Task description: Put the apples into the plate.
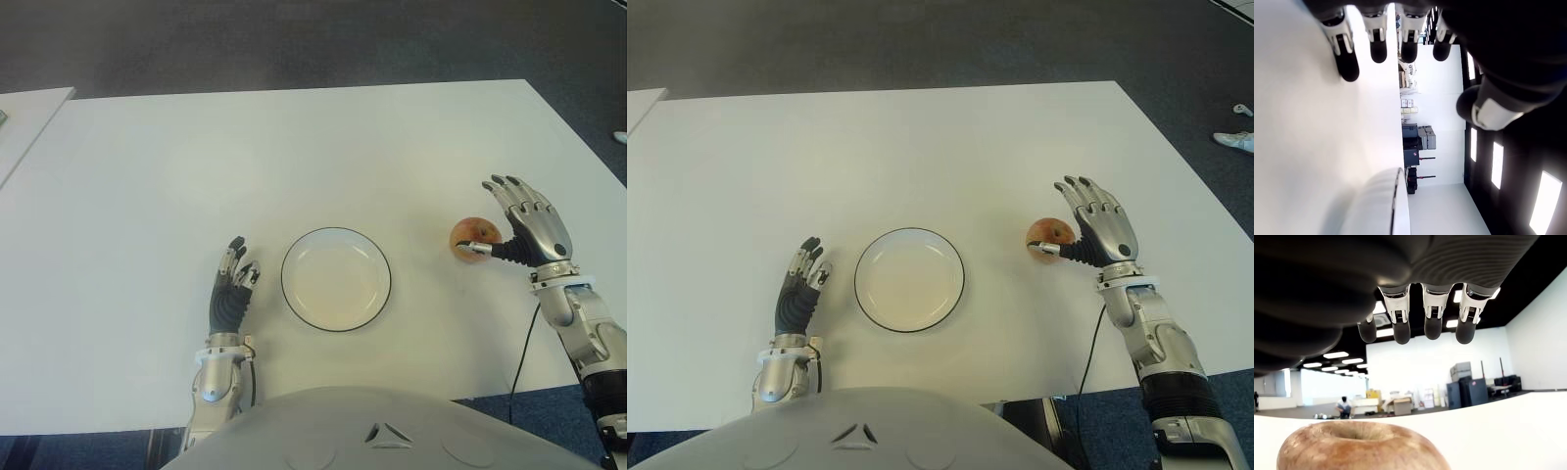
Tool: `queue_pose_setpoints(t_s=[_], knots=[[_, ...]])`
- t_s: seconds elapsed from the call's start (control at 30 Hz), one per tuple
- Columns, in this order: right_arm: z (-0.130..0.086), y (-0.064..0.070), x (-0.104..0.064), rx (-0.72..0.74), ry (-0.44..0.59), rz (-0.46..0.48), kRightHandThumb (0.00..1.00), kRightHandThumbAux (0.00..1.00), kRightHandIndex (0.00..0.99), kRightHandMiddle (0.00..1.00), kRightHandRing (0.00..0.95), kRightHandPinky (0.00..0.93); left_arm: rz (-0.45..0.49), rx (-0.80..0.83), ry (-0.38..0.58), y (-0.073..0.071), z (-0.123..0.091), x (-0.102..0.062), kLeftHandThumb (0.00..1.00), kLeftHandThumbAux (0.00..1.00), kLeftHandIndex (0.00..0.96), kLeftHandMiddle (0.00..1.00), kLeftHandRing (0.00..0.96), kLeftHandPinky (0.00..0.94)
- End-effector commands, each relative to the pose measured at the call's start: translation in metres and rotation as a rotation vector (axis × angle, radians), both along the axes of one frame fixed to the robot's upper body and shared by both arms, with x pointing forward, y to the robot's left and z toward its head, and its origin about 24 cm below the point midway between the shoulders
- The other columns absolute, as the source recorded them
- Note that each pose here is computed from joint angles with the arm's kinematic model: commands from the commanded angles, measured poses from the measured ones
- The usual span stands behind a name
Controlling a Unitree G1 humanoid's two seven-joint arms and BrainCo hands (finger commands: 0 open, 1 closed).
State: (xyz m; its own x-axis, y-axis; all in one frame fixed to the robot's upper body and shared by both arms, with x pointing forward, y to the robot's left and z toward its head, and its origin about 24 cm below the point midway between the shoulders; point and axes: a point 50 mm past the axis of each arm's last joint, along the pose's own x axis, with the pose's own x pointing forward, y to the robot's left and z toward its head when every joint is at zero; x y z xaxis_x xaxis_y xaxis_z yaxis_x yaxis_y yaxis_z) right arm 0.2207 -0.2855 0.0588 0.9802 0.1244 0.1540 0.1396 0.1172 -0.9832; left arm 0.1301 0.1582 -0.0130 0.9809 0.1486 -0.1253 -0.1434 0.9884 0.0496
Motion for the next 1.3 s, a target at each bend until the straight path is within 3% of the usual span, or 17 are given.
queue_pose_setpoints(t_s=[0.03,1.3], knots=[[-0.008,0.005,0.0,0.018,0.006,0.011,0.245,0.358,0.009,0.014,0.0,0.0,-0.006,-0.008,0.034,0.0,-0.005,-0.002,0.061,0.516,0.056,0.061,0.077,0.108],[-0.047,0.019,0.015,0.133,0.049,0.022,0.256,0.326,0.012,0.035,0.01,0.0,0.005,0.017,0.029,0.002,0.0,-0.005,0.05,0.509,0.074,0.08,0.088,0.106]])
